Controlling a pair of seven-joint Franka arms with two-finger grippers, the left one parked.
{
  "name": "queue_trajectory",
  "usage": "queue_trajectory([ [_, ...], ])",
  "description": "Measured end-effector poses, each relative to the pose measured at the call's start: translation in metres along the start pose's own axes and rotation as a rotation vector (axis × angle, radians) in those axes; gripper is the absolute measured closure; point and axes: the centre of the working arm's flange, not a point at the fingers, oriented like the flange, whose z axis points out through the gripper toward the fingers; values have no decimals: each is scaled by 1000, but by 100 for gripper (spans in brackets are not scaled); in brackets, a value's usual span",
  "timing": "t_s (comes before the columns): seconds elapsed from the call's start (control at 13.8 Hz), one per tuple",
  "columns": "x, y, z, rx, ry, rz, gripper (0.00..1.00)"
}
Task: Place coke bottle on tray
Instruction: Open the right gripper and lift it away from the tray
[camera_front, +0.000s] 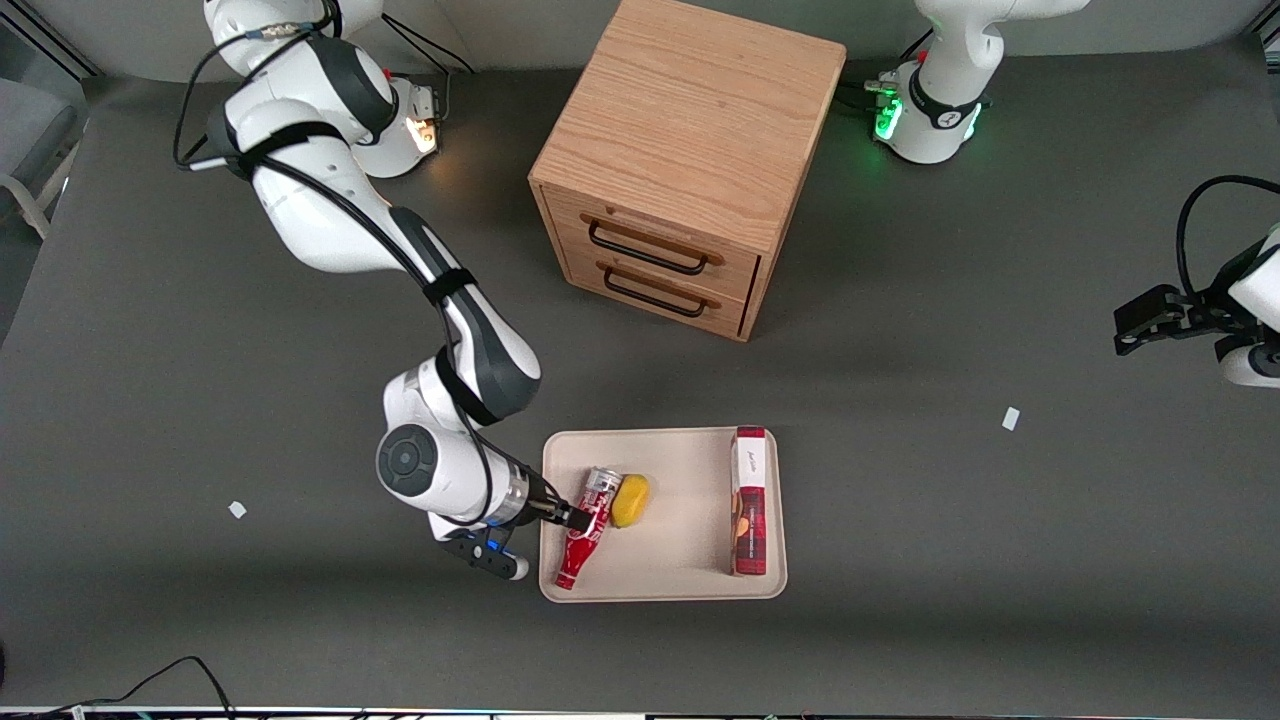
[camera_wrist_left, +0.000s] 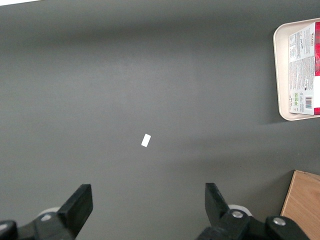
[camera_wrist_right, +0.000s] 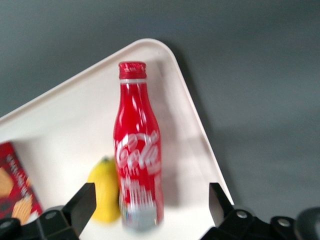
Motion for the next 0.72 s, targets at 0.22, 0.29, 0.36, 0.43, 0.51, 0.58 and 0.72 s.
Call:
queue_trajectory([
  [0.22,-13,19,-123,-62,20,-22,0],
  [0.29,-20,38,-165,-85,40,-51,0],
  [0.36,-26,61,-205,-110,59,-83,0],
  [0.43,-35,88,-240,-135,70,-112,0],
  [0.51,-46,116,-271,-157,75,-141,0],
  [0.58,-60,144,-296,-174,74,-167,0],
  [0.72,-89,198,-325,-190,65,-201,0],
])
